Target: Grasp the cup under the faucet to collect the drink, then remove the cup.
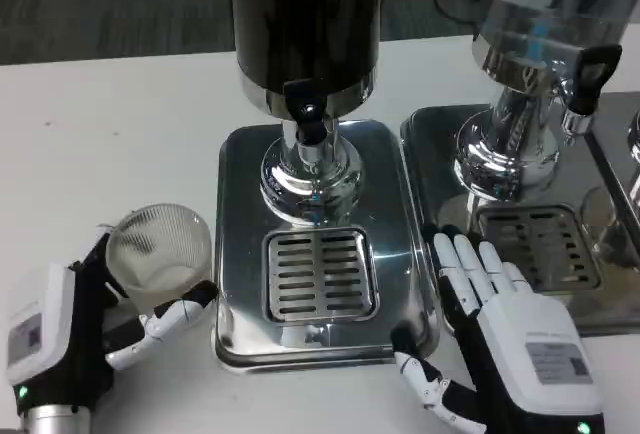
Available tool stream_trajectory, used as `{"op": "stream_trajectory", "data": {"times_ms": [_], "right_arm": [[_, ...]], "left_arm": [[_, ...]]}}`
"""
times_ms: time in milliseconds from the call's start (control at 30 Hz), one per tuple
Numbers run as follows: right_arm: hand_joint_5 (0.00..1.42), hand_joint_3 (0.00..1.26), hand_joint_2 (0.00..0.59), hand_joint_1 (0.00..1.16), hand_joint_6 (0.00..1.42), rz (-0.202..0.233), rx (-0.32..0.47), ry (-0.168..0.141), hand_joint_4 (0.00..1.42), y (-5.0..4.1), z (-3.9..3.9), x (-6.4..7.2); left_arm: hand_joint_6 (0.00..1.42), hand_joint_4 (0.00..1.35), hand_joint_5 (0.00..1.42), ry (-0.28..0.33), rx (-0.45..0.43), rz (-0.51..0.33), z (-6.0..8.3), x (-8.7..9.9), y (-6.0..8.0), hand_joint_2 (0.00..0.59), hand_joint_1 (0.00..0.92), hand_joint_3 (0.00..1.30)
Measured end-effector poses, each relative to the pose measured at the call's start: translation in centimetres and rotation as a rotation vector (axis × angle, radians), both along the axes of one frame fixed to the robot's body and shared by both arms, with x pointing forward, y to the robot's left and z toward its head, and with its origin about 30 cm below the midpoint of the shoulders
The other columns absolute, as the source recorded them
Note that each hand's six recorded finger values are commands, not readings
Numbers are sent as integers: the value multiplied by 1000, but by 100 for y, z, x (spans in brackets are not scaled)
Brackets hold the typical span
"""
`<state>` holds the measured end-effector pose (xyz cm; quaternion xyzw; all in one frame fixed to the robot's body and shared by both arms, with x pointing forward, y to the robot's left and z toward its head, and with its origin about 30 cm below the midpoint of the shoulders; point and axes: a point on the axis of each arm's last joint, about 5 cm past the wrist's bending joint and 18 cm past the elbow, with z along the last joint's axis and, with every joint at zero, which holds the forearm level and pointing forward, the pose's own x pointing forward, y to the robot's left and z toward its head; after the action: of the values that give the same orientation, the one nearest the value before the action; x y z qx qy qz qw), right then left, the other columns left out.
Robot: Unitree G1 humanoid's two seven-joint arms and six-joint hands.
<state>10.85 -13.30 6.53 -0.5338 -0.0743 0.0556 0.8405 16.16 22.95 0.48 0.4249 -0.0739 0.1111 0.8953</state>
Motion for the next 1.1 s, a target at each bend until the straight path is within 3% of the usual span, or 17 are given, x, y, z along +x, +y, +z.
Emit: {"op": "stream_trajectory", "data": {"times_ms": [400,600,800,1100], "right_arm": [[0,0,411,316,63,4,-4,3,0,-5,-2,-12],[0,0,406,323,64,1,-2,1,0,-9,4,-8],[0,0,404,330,64,-2,-3,-1,0,-15,7,-6],[0,0,403,335,64,-10,-3,-5,0,-24,14,4]], "left_arm": [[880,487,752,-65,3,-33,69,32,-42,136,446,353],[891,487,752,-112,6,-94,134,89,-124,131,452,353],[896,487,752,-92,12,-175,118,104,-252,131,454,356],[900,487,752,-77,19,-261,163,359,-437,131,455,358]]}}
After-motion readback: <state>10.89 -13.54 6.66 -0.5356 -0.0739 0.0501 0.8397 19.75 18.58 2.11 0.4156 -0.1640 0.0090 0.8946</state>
